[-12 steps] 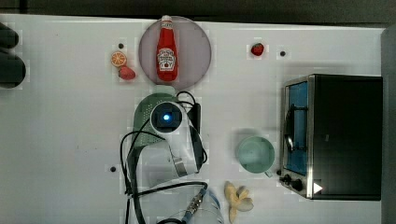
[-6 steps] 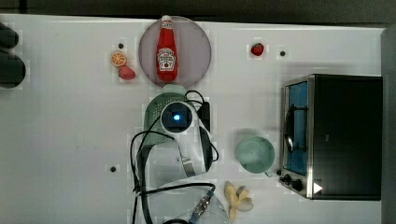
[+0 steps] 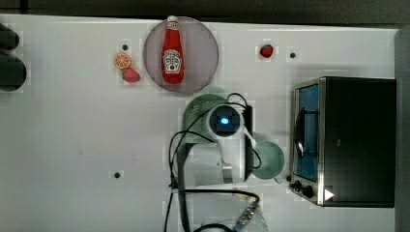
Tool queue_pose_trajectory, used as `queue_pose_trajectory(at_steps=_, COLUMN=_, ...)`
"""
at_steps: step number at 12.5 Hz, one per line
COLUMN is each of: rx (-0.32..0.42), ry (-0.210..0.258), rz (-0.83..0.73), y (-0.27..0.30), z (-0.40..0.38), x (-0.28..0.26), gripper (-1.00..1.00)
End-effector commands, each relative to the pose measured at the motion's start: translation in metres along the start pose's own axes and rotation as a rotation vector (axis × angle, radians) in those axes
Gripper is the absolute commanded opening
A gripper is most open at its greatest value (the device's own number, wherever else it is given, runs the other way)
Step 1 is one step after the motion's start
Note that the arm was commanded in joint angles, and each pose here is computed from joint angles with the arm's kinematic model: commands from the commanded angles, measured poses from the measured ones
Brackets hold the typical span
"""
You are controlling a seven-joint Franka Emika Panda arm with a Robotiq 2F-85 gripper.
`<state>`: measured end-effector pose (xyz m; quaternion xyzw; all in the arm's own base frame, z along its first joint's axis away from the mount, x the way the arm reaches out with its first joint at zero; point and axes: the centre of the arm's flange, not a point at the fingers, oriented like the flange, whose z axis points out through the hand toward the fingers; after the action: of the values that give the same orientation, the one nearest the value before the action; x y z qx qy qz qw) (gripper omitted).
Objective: Drag strainer left to right.
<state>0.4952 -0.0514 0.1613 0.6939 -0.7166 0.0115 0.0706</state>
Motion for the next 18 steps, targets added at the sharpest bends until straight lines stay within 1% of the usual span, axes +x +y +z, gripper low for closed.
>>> queue_pose_trajectory(at_steps=1, rx=0.017, ry=0.001, rz=-0.046, y=-0.005, z=-0.008, x=0.013, gripper=1.00)
queue_pose_trajectory(at_steps=3, rx=0.015, ry=0.007, rz=-0.063, y=-0.004, z=-0.007, x=0.024, gripper=1.00)
queue_pose_trajectory(at_steps=5, rx=0.013, ry=0.011, rz=-0.130, y=-0.003, z=-0.007, x=0.030, gripper=1.00)
queue_pose_trajectory(at_steps=8, rx=0.011, ry=0.019, rz=-0.106, y=-0.002, z=-0.006, x=0.046, gripper=1.00)
queue_pose_trajectory(at_steps=10, rx=0.013, ry=0.019, rz=-0.108, y=-0.002, z=-0.007, x=0.045, gripper=1.00)
queue_pose_trajectory(at_steps=11, rx=0.028, ry=0.018, rz=-0.133, y=-0.004, z=-0.014, x=0.041, gripper=1.00)
queue_pose_trajectory(at_steps=12, rx=0.037, ry=0.015, rz=-0.215, y=-0.004, z=-0.024, x=0.032, gripper=1.00)
queue_pose_trajectory(at_steps=13, rx=0.047, ry=0.015, rz=-0.346, y=-0.003, z=-0.037, x=0.023, gripper=1.00)
queue_pose_trajectory(at_steps=15, rx=0.119, ry=0.039, rz=-0.597, y=-0.007, z=-0.084, x=0.016, gripper=1.00)
queue_pose_trajectory(at_steps=16, rx=0.150, ry=0.056, rz=-0.670, y=-0.008, z=-0.110, x=0.017, gripper=1.00)
queue_pose_trajectory(at_steps=17, rx=0.165, ry=0.067, rz=-0.700, y=-0.008, z=-0.137, x=0.019, gripper=1.00)
queue_pose_trajectory(at_steps=18, rx=0.170, ry=0.070, rz=-0.696, y=-0.004, z=-0.164, x=0.020, gripper=1.00)
